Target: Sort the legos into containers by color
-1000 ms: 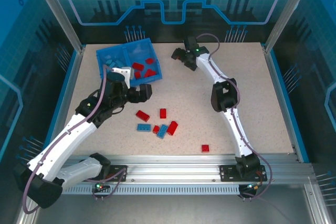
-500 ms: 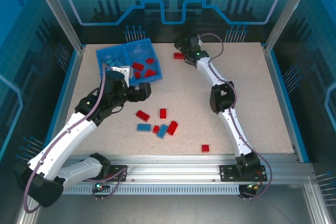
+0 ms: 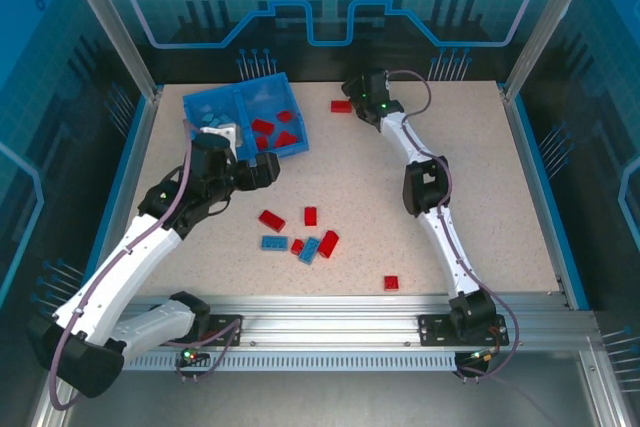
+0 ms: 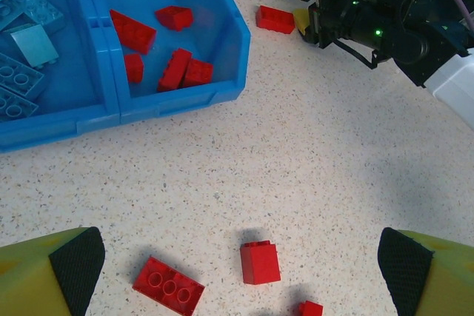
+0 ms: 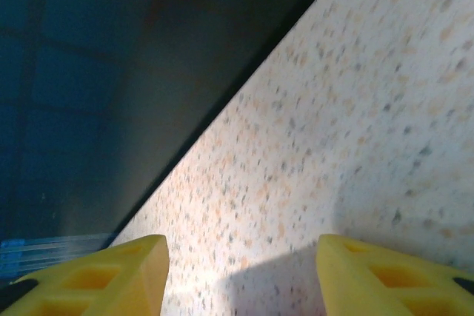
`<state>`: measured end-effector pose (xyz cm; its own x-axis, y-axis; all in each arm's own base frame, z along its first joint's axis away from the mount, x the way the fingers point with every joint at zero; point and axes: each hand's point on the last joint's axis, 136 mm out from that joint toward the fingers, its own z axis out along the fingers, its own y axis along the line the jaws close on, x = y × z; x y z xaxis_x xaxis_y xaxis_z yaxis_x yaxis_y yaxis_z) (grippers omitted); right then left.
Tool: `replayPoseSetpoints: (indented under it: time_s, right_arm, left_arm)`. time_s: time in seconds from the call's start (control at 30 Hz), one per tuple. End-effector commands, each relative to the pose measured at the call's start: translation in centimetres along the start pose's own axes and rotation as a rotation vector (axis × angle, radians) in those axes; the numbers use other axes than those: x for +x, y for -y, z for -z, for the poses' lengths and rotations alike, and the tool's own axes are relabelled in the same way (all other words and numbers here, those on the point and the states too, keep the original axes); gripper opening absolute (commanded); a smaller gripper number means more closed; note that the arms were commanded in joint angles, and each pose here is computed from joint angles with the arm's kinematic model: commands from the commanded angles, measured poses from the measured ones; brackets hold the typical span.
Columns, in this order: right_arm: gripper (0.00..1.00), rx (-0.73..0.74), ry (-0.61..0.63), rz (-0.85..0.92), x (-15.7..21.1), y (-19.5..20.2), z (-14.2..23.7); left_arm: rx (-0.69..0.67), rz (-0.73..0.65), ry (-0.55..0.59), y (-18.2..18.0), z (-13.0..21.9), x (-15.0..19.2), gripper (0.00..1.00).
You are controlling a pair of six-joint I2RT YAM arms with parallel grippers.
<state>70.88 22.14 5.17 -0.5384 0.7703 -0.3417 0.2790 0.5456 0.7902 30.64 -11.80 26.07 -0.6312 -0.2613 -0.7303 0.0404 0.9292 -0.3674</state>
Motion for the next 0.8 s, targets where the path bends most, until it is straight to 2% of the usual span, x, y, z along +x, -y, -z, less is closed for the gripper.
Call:
replayPoseSetpoints:
  time_s: [0.0,0.2,0.4,0.5,0.6,0.77]
  right_arm:
    - [0.51,0.139,-0.317,-0.043,8.9,5.7,-0.8]
    - [0.34,0.321,-0.490,0.041,11.7,9.2,2.8]
    - [0.37,0.418,-0.597,0.194,13.2,10.3,6.2]
    - [0.40,0.400,-0.687,0.241,15.1,10.0,7.4]
    - [0.37,0.451,-0.705,0.300,15.7,10.3,8.6]
    - [0.36,0.539,-0.740,0.290,16.1,11.4,10.8]
  left_arm:
    - [-0.021,0.018,0.000,-0.6,0.1,0.1,0.99]
    - [-0.018,0.041,0.017,-0.8,0.6,0.2,0.99]
    - [-0.007,0.068,0.029,-1.1,1.3,0.6,0.99]
    - [-0.008,0.071,0.035,-1.2,1.7,0.7,0.99]
    - [-0.004,0.083,0.037,-1.3,2.1,0.9,0.99]
    - [0.004,0.095,0.050,-1.5,2.8,1.1,0.99]
